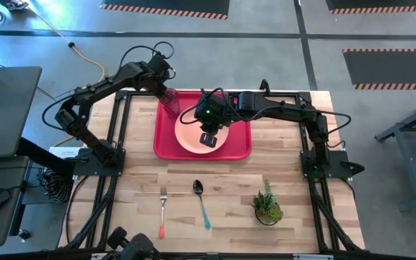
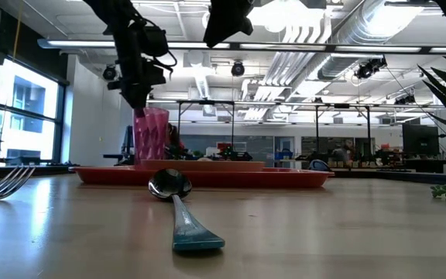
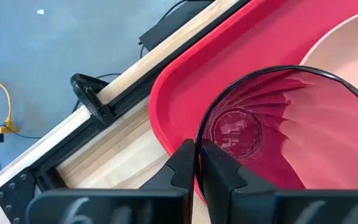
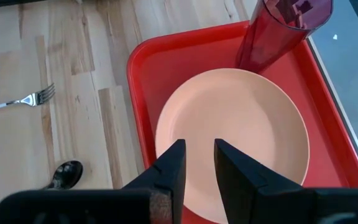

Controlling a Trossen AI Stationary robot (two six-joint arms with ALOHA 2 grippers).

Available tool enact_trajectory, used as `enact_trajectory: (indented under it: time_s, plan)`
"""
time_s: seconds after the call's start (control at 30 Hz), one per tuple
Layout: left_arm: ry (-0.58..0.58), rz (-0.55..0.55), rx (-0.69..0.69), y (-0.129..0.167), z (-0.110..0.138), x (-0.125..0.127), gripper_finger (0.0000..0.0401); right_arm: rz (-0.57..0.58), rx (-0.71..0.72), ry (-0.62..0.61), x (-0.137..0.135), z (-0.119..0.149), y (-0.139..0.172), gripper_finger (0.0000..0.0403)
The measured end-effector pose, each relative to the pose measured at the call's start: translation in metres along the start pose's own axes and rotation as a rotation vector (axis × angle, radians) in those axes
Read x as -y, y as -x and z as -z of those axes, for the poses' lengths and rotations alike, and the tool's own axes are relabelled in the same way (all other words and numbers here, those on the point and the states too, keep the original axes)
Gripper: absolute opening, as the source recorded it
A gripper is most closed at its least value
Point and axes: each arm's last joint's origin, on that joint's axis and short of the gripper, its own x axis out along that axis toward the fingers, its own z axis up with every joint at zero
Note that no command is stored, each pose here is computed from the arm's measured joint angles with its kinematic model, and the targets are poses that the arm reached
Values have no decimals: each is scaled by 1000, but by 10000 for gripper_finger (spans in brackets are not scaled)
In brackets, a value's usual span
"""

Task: Pick and place plate/cup/fork/spoon on tray
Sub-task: Adjust the red cup on the red tray

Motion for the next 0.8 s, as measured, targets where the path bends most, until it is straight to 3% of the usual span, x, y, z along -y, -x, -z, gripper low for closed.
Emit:
enact_trajectory:
  time_s: [0.47, 0.8]
  plan:
    - [65, -36, 15, -4, -2, -26, 10, 0, 0, 19, 0, 0, 0, 75]
    - [61, -11, 35, -4, -4, -26, 11, 0, 1, 33, 0, 0, 0, 75]
